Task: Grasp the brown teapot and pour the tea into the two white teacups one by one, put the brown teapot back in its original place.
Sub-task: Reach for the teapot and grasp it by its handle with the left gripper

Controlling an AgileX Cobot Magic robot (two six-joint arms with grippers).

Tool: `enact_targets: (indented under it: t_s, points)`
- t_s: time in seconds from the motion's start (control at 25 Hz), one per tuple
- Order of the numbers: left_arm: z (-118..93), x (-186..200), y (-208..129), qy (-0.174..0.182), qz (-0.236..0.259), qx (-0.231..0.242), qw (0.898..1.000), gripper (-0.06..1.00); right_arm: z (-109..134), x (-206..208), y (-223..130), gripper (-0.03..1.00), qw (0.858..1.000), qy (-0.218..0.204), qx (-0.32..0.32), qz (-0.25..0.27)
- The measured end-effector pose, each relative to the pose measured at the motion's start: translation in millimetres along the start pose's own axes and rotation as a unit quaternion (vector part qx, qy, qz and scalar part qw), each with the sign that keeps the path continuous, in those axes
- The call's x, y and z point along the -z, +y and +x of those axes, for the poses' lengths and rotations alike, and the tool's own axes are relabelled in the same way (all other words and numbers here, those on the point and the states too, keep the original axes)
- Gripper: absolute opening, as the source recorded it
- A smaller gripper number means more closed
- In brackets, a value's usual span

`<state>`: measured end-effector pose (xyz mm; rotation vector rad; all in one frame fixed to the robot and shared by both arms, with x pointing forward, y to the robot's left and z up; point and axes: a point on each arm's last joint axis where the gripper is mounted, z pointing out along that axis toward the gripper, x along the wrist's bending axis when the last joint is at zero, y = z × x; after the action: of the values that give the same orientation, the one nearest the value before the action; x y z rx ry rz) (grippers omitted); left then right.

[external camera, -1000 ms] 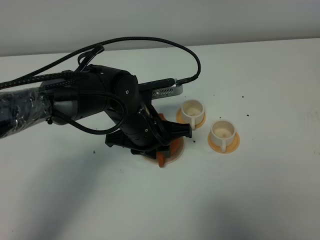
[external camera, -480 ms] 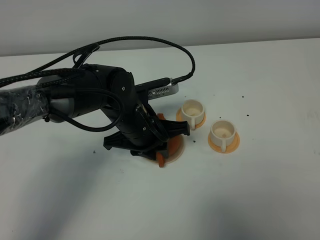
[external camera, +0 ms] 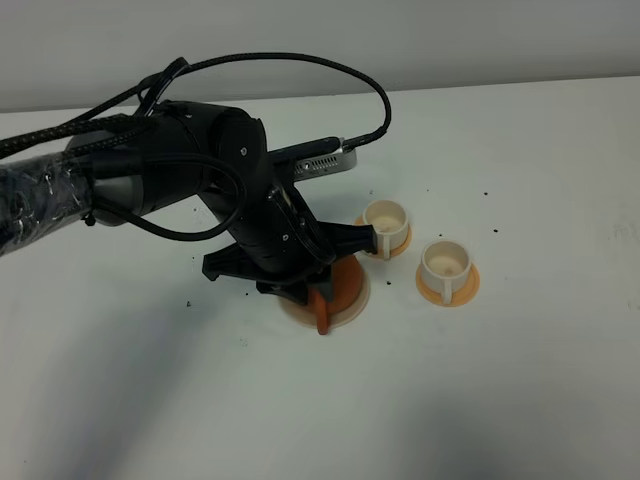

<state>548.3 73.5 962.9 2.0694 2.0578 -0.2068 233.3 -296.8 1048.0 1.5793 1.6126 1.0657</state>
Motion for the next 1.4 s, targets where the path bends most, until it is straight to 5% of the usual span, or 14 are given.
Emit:
enact_targets:
  t_s: [0.36,0.68,1.4]
  points:
    - [0.4,0.3,0.0,0.001,0.001,-0.001,1.000,0.38,0.0,0.0,0.0,0.24,1.000,0.000,0.000,0.000]
    - [7.1,-8.7,-1.7,0.043,0.039,0.000,0.998,0.38,0.0,0.0,0.0,0.24,1.000,0.000,0.000,0.000]
    - [-6.2,-21.1,20.3,0.064,0.079,-0.001,0.995,0.38,0.0,0.0,0.0,0.24,1.000,0.000,0.000,0.000]
